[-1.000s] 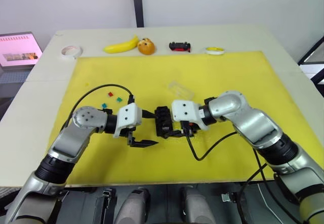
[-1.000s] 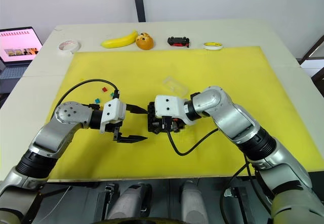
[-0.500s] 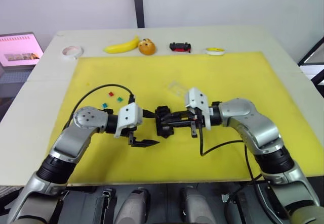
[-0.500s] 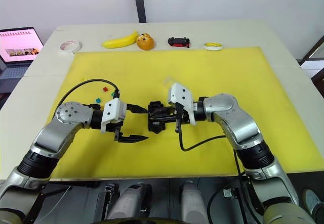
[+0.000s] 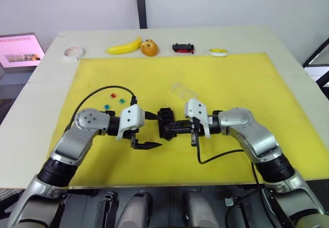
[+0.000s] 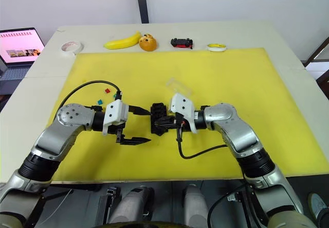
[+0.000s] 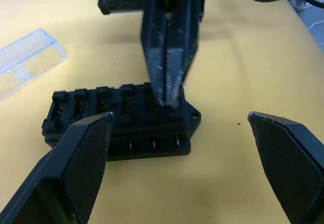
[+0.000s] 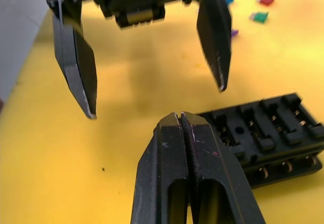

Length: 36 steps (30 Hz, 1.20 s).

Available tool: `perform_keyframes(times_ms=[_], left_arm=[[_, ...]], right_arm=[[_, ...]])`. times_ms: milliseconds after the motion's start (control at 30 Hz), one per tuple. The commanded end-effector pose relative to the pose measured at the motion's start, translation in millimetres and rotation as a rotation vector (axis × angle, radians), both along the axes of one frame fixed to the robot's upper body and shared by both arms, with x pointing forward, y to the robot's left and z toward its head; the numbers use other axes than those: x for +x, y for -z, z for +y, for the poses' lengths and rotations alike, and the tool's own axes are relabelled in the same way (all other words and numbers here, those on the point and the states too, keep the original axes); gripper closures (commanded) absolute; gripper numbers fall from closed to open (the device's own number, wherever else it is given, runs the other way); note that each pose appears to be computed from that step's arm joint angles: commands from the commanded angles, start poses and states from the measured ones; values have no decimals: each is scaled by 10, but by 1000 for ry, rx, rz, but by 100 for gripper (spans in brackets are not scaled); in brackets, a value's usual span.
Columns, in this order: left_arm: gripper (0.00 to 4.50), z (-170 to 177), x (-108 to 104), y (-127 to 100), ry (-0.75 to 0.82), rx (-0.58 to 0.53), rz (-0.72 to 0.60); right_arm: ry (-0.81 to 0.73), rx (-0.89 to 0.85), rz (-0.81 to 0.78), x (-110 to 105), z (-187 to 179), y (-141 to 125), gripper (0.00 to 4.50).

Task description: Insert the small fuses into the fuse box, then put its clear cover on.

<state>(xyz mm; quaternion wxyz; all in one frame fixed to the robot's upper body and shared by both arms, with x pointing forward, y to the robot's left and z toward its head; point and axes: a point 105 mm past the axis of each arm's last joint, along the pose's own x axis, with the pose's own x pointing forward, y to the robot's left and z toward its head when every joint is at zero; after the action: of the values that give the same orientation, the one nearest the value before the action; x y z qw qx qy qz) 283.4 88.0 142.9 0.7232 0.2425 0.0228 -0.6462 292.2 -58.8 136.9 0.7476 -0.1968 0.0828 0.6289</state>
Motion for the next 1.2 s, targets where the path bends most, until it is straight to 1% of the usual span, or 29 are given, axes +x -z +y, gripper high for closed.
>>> perform_keyframes(times_ms=[33, 167, 233, 333, 467, 567, 600, 667, 700, 733, 800, 833, 867, 900, 967, 1067, 1200], left_arm=[[0, -29, 21, -105, 7, -16, -42], [0, -21, 43, -101, 3, -16, -42], [0, -18, 53, -96, 1, -16, -43], [0, -6, 65, -85, -6, -16, -42], [0, 138, 60, -100, -94, -64, -5], [0, 343, 45, -104, -221, -119, 12], [0, 477, 27, -92, -295, -152, 32], [0, 689, -21, -71, -415, -206, 66], [0, 813, -53, -64, -489, -244, 92], [0, 938, -97, -55, -561, -281, 122], [0, 1233, -225, -33, -703, -318, 166], [0, 1394, -307, -12, -772, -325, 192], [0, 1535, -378, 6, -832, -328, 208], [0, 1673, -441, 26, -894, -334, 222], [0, 1874, -548, 67, -987, -363, 259], [0, 2141, -699, 143, -1120, -424, 313], [0, 2202, -840, 180, -1158, -458, 369]], right_arm=[[8, -65, -2, 7, -21, 98, 443], [8, -74, -14, 17, -31, 93, 443], [5, -63, -28, 22, -26, 44, 443], [-9, -13, -52, 7, -5, -108, 443], [26, 73, -85, -39, -149, -478, 443], [177, 130, -87, -1, -447, -677, 443], [272, 139, -84, 34, -656, -719, 443], [413, 144, -81, 54, -994, -756, 443], [477, 140, -74, 36, -1174, -757, 387], [526, 130, -71, -4, -1335, -749, 362], [630, 96, -80, -82, -1651, -734, 264], [677, 88, -81, -117, -1782, -736, 206], [714, 84, -83, -148, -1883, -738, 167], [746, 80, -81, -171, -1973, -735, 108], [795, 71, -81, -205, -2111, -719, 6], [848, 48, -85, -230, -2256, -674, 2], [857, 51, -85, -219, -2248, -646, 2]])
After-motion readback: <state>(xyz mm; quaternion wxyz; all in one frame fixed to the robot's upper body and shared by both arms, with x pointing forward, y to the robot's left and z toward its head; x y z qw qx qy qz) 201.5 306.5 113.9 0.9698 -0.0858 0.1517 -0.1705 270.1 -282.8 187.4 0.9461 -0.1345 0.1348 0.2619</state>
